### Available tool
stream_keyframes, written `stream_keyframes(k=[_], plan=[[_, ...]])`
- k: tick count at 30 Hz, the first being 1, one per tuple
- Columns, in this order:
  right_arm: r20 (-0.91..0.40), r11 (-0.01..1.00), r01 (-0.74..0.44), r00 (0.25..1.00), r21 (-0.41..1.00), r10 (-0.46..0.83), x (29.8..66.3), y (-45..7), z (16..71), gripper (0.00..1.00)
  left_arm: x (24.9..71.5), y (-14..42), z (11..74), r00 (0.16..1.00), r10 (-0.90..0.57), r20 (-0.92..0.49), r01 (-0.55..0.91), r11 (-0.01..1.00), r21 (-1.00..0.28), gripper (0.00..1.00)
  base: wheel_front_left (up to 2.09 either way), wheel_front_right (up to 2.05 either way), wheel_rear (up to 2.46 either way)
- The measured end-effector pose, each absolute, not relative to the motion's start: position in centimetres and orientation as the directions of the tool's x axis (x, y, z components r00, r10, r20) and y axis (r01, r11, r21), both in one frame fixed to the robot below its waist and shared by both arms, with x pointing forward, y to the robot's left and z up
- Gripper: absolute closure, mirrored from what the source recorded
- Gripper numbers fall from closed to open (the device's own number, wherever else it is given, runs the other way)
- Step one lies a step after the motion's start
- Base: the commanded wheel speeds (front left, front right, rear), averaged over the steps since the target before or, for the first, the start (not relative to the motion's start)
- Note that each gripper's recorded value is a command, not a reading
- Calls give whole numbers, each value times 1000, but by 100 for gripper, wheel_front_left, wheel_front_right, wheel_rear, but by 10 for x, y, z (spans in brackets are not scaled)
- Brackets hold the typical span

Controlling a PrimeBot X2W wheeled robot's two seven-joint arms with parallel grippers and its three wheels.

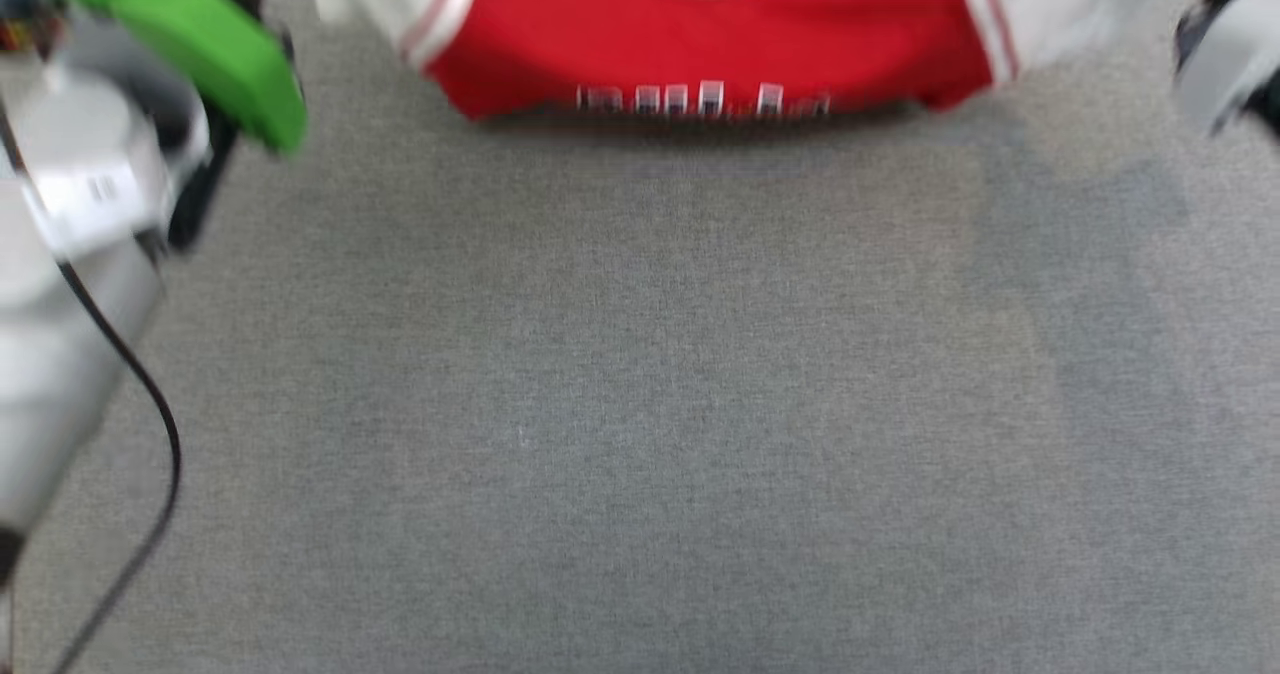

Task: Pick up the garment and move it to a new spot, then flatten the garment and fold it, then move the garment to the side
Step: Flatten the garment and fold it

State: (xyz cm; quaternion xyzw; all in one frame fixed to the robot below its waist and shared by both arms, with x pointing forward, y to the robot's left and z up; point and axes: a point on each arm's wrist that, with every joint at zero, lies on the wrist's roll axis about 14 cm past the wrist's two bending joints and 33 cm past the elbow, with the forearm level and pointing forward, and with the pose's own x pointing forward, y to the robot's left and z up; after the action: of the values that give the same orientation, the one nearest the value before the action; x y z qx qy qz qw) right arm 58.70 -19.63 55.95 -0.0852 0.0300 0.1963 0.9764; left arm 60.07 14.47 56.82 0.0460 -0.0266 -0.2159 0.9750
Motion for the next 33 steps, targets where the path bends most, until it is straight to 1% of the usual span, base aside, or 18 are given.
stream_keyframes(k=[4, 8, 13, 18, 25, 28, 33], plan=[[-178, 902, -419, 900, -104, 398, 547, -195, 521, 100, 553, 152, 524, 913, -403, -57, 405, 913, 38, 100, 0, 0, 0], [-236, 896, -439, 879, -63, 414, 510, -195, 496, 100, 502, 157, 489, 922, -364, -131, 358, 931, -70, 100, 0, 0, 0], [-318, 907, -422, 859, 4, 401, 458, -206, 462, 100, 444, 162, 461, 924, -323, -204, 296, 943, -152, 100, 0, 0, 0], [-406, 926, -376, 841, 39, 358, 408, -224, 430, 100, 391, 176, 430, 916, -262, -304, 211, 959, -189, 100, 0, 0, 0], [-485, 959, -267, 828, 100, 281, 349, -245, 395, 100, 345, 185, 403, 901, -203, -384, 120, 966, -229, 100, 0, 0, 0], [-494, 968, -212, 833, 131, 249, 334, -251, 387, 100, 329, 185, 393, 892, -191, -410, 107, 970, -220, 100, 0, 0, 0], [-511, 977, -142, 835, 157, 203, 311, -261, 376, 100, 317, 189, 388, 896, -150, -419, 48, 968, -245, 100, 0, 0, 0]])
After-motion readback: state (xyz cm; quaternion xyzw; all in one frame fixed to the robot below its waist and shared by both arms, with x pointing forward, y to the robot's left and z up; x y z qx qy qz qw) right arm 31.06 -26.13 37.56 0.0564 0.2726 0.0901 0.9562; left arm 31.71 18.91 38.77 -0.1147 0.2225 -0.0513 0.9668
